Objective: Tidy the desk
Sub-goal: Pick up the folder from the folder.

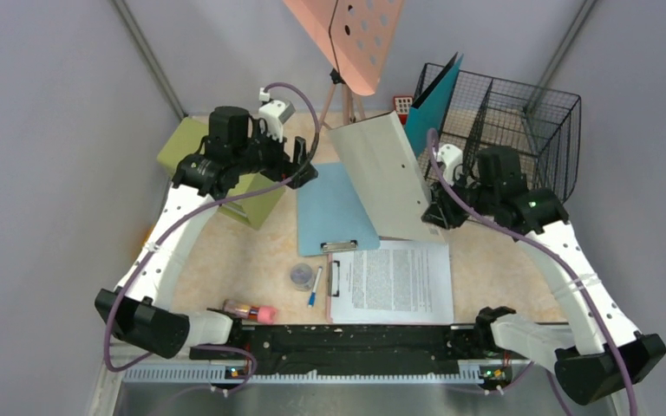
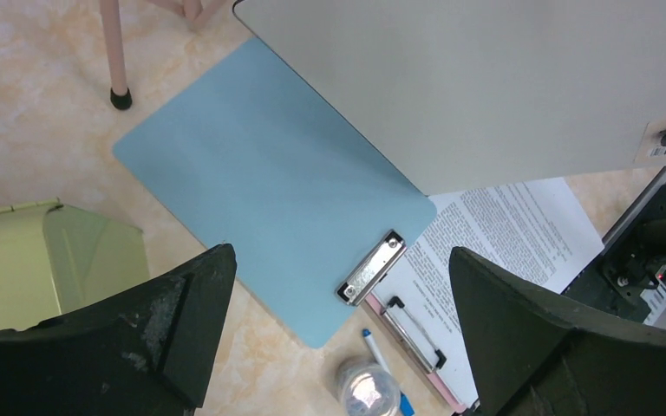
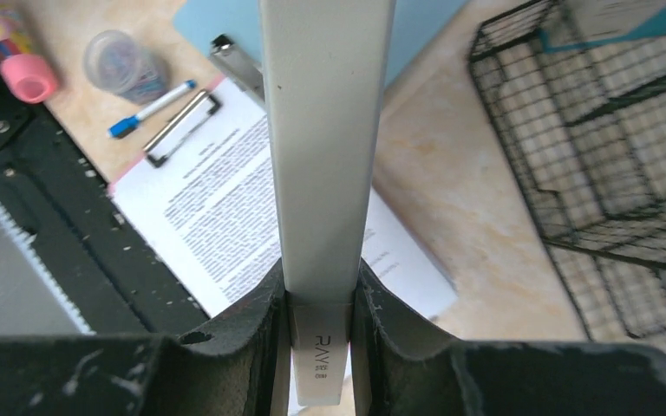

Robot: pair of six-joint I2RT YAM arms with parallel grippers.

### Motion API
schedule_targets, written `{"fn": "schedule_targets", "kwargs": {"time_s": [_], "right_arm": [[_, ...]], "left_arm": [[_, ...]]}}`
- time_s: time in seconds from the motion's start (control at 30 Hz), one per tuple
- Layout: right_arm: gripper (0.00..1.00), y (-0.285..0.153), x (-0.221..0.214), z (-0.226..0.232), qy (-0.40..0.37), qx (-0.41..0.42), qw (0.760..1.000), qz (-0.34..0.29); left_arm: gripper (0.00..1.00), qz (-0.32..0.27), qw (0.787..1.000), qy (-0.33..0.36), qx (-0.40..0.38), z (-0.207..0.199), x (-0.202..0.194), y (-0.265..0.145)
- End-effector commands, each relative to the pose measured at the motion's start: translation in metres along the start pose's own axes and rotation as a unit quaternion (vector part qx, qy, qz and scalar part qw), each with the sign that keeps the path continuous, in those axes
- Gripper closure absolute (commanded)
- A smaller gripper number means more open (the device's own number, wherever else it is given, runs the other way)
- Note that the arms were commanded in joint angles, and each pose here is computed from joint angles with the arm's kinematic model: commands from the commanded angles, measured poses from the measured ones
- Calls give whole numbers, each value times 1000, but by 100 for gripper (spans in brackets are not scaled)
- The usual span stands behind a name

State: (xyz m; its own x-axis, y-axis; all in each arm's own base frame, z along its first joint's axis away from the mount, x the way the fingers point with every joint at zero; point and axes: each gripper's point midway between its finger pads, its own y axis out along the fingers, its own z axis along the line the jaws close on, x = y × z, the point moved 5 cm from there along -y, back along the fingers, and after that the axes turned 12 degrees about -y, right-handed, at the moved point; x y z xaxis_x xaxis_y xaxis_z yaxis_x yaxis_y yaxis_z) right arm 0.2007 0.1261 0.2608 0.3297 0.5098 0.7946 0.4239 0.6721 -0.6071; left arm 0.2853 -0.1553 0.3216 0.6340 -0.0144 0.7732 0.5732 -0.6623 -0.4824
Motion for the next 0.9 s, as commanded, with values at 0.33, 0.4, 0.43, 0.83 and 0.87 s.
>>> {"fn": "schedule_targets", "kwargs": {"time_s": [0.33, 0.4, 0.43, 0.83, 0.87], "right_arm": [[100, -144, 61, -33, -84, -309, 947, -22], [100, -162, 70, -34, -77, -341, 936, -40], [100, -171, 73, -37, -67, -363, 928, -47], [100, -197, 123, -51, 12, -416, 890, -189], [100, -194, 127, -55, 27, -417, 886, -200]], "left_arm": [[2, -42, 998, 7, -38, -28, 40, -18], [2, -43, 998, 4, -42, -30, 42, -19], [2, -43, 998, 3, -41, -30, 43, -18], [2, -43, 999, -5, -30, -22, 47, -3], [2, -47, 998, -6, -32, -23, 51, -3]]}}
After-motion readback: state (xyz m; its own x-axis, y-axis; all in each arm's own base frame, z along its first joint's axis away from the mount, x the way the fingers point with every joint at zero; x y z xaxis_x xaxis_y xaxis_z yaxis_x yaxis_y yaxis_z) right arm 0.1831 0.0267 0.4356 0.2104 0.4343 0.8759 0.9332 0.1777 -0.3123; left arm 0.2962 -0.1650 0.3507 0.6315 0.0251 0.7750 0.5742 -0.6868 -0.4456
